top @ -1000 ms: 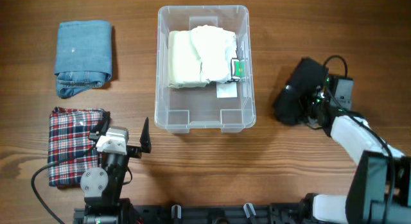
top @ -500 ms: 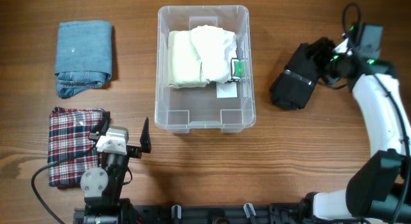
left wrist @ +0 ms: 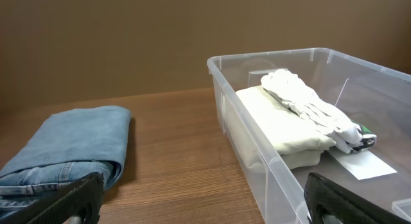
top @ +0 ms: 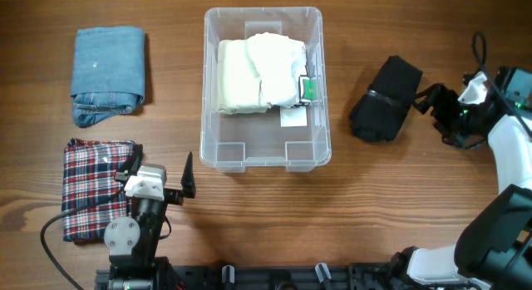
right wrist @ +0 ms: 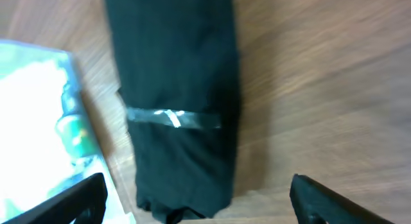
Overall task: Pack container
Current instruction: 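Carry the black bundle with the right gripper over the bin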
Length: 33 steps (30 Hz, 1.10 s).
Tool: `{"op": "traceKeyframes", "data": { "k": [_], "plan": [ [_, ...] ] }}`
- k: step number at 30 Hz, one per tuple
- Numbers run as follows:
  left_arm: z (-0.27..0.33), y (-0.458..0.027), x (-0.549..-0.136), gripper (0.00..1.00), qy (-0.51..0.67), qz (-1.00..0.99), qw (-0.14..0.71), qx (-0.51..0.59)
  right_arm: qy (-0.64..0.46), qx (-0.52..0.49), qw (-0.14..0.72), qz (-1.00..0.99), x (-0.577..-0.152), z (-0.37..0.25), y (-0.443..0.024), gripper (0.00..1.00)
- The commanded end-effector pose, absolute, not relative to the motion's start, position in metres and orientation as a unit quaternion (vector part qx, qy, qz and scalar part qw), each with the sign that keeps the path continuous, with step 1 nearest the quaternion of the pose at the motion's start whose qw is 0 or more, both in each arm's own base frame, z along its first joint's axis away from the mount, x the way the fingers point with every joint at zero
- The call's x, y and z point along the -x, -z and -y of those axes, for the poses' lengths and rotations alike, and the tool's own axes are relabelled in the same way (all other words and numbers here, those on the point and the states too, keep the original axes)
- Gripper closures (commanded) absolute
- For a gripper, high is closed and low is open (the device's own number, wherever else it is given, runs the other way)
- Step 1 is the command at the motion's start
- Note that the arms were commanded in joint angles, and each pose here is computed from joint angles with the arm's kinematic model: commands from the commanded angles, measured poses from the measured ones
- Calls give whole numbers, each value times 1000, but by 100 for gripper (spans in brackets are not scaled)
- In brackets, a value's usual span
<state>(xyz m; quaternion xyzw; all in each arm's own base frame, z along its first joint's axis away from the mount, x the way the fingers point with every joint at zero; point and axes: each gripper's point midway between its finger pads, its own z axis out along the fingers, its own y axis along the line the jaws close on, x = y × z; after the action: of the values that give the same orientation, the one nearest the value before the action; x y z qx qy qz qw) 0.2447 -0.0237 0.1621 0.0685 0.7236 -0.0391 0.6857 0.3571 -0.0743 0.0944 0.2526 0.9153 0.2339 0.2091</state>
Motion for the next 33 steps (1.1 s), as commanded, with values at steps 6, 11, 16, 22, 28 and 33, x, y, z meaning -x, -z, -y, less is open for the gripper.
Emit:
{"op": "traceKeyframes", "data": {
  "k": [6, 11, 16, 22, 28, 33],
  "plan": [
    [21, -161, -245, 0, 30, -724, 686, -68, -290, -231, 185, -910, -362, 53, -71, 11],
    [21, -161, -245, 0, 30, -724, 686, -68, -297, -242, 153, -911, -361, 53, -44, 10],
    [21, -161, -245, 0, 30, -724, 686, -68, -299, -245, 142, -911, -363, 53, -26, 10],
    [21, -161, -245, 0, 30, -724, 686, -68, -300, -227, 148, -914, -373, 45, -16, 10],
    [21, -161, -245, 0, 30, -724, 686, -68, -307, -233, 141, -912, -386, 29, 1, 9],
    [21, -161, -245, 0, 30, -724, 686, -67, -307, -234, 159, -909, -396, 32, 3, 21]
  ]
}}
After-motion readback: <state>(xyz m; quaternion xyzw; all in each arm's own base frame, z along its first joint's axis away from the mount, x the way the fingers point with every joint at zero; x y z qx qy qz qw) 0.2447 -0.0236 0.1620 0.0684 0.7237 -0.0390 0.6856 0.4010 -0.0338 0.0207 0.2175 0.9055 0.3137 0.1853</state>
